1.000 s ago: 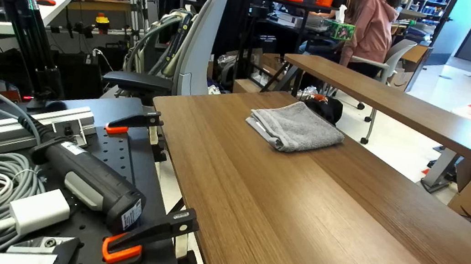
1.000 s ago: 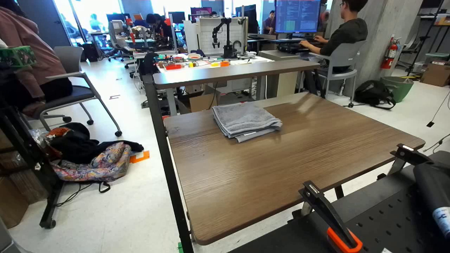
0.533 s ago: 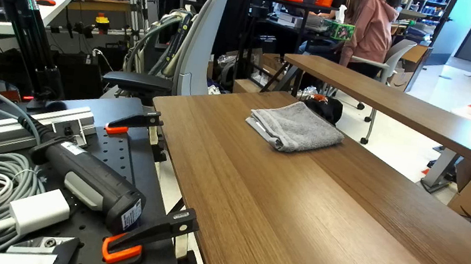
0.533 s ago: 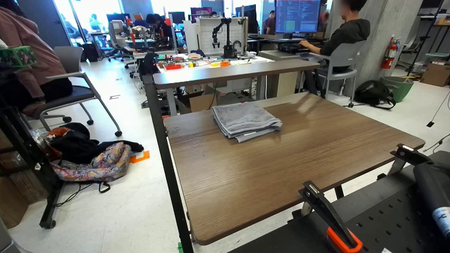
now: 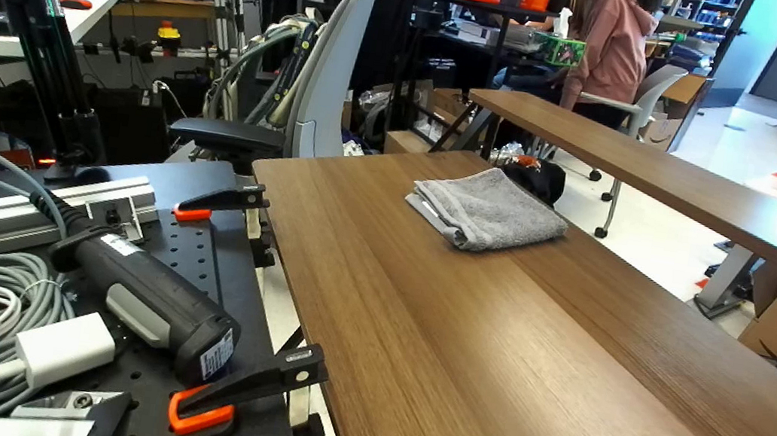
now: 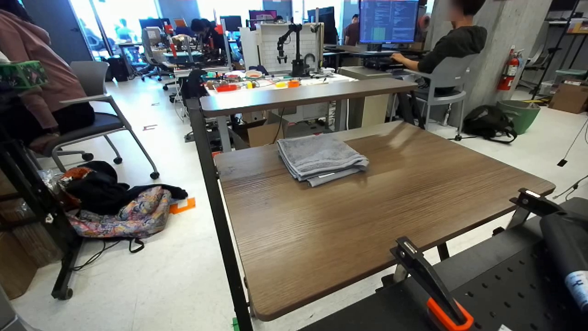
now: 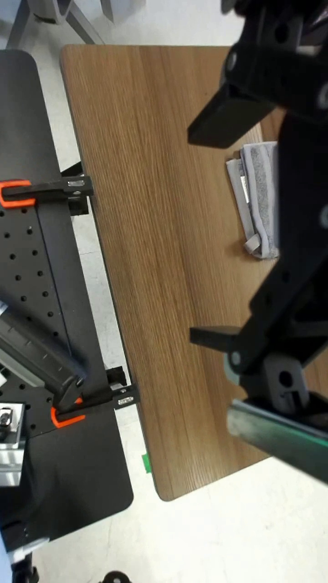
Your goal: Move the grey towel forwards.
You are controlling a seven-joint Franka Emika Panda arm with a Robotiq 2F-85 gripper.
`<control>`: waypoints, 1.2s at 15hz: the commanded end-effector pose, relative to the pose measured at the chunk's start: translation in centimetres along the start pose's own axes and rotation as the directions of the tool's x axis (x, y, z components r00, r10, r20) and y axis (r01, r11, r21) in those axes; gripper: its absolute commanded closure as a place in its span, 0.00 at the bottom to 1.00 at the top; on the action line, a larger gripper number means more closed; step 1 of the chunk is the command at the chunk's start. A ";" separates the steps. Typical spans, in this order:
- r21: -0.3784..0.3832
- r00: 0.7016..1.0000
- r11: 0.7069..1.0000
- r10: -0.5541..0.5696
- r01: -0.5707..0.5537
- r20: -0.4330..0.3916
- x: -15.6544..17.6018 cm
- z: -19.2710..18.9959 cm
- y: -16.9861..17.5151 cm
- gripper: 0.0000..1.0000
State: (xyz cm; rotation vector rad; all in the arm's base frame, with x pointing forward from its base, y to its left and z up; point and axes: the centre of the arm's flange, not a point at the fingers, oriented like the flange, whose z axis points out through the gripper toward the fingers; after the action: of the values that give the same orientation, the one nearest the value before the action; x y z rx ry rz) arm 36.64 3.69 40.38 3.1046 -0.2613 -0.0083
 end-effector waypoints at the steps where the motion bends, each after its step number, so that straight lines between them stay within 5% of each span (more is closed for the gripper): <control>1: -0.015 0.998 0.998 0.062 -0.062 0.011 6.2 6.2 -3.5 0.00; 12: -0.012 0.970 0.970 0.242 -0.242 0.028 21.2 16.8 -9.3 0.00; 18: -0.013 0.959 0.959 0.284 -0.285 -0.019 26.4 21.3 -12.9 0.00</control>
State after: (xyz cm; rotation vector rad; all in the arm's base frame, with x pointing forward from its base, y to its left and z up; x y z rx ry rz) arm 60.68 9.84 20.58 3.0301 -0.6556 -0.0355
